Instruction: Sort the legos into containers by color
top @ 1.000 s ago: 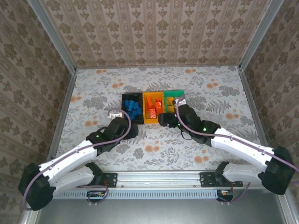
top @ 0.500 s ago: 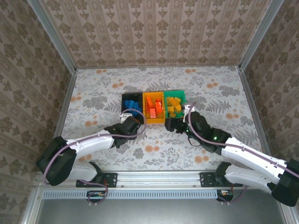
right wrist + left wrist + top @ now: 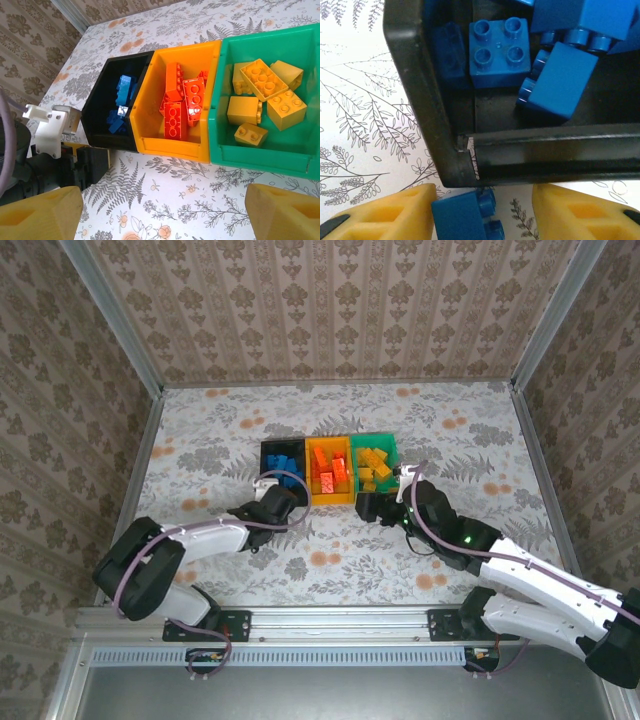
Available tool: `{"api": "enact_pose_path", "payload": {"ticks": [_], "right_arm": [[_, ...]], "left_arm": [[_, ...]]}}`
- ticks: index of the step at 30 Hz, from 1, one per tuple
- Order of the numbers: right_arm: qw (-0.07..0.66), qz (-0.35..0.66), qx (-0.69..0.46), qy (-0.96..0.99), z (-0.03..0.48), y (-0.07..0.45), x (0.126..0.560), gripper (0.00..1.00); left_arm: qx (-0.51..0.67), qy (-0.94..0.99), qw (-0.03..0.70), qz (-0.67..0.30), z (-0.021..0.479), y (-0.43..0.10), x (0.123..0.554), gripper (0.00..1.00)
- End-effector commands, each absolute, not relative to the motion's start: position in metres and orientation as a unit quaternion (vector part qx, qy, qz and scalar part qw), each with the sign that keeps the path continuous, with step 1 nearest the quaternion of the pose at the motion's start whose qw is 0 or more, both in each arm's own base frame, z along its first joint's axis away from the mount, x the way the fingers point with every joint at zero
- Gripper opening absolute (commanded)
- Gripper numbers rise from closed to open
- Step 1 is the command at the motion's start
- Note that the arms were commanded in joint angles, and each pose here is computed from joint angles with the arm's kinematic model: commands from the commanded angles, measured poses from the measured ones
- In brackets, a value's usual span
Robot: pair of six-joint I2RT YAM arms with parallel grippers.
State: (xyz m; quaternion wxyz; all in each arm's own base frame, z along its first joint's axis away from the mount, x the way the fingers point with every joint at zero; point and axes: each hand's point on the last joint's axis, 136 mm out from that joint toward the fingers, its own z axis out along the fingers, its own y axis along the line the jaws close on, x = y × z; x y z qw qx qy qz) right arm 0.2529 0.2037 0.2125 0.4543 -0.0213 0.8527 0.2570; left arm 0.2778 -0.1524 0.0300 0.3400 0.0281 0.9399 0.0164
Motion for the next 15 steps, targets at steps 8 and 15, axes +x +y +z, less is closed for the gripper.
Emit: {"api": "enact_pose_path", "payload": {"ticks": [8, 15], "right_arm": [[0.458, 0.246, -0.013, 0.854, 0.213, 0.195, 0.250, 0.86], [0.459, 0.238, -0.009, 0.856, 0.210, 0.192, 0.250, 0.86]], "left_arm": [[0.015, 0.942, 0.335, 0.024, 0.011, -0.143, 0.274, 0.30], [0.018, 0.936, 0.352, 0.002, 0.035, -0.148, 0.260, 0.16]]}}
